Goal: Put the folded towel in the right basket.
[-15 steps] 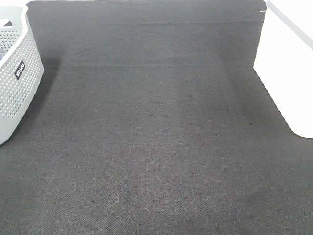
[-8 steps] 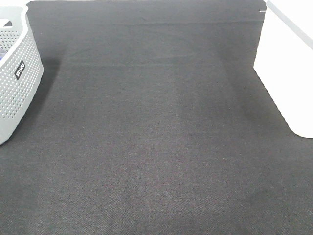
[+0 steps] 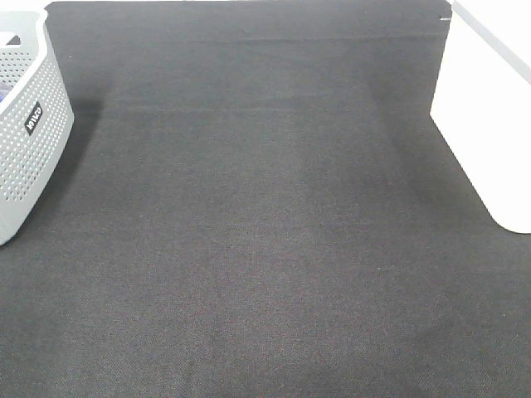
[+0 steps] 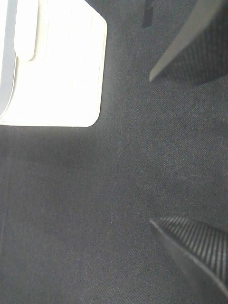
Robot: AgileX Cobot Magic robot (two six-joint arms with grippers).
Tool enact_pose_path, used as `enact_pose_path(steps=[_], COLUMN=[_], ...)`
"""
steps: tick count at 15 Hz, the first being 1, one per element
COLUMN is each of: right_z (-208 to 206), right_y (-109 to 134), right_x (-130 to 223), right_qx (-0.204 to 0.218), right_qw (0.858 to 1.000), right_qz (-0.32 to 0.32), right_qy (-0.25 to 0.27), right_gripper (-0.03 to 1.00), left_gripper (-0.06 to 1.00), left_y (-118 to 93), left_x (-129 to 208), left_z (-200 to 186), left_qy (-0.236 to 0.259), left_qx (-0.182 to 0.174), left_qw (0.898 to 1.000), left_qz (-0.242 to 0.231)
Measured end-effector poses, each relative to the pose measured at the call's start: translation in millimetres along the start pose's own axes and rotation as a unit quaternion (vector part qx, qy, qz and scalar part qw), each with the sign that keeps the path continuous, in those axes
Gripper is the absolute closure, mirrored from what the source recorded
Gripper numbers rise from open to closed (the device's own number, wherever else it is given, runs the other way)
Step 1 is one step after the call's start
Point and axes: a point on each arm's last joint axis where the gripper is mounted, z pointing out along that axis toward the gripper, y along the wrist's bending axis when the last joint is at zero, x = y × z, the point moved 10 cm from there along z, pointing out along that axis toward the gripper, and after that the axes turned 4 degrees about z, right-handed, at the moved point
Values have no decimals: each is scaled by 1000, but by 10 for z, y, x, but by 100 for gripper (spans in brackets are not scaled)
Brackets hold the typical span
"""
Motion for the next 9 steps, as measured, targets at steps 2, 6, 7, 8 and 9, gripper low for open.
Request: enact_pose_path(steps=[2, 6, 7, 8, 9], right_z=[0, 0, 0, 0, 0], right_y=[0, 5, 5, 5, 5], right_x=[0, 0, 0, 0, 0], right_qx=[0, -1, -1, -1, -1], right_qw=[1000, 1000, 1000, 1000, 1000], right_qz=[0, 1, 1, 1, 1], right_qy=[0, 0, 0, 0, 0], right_gripper=[25, 25, 25, 25, 25], left_gripper=[6, 6, 6, 6, 6], left_y=[0, 0, 0, 0, 0], left_x=[0, 0, 0, 0, 0], left_z=[0, 0, 0, 0, 0], left_qy=[0, 0, 0, 0, 0], left_qx=[0, 0, 0, 0, 0], left_qw=[1000, 1000, 1000, 1000, 1000], left_qz=[0, 0, 0, 0, 0])
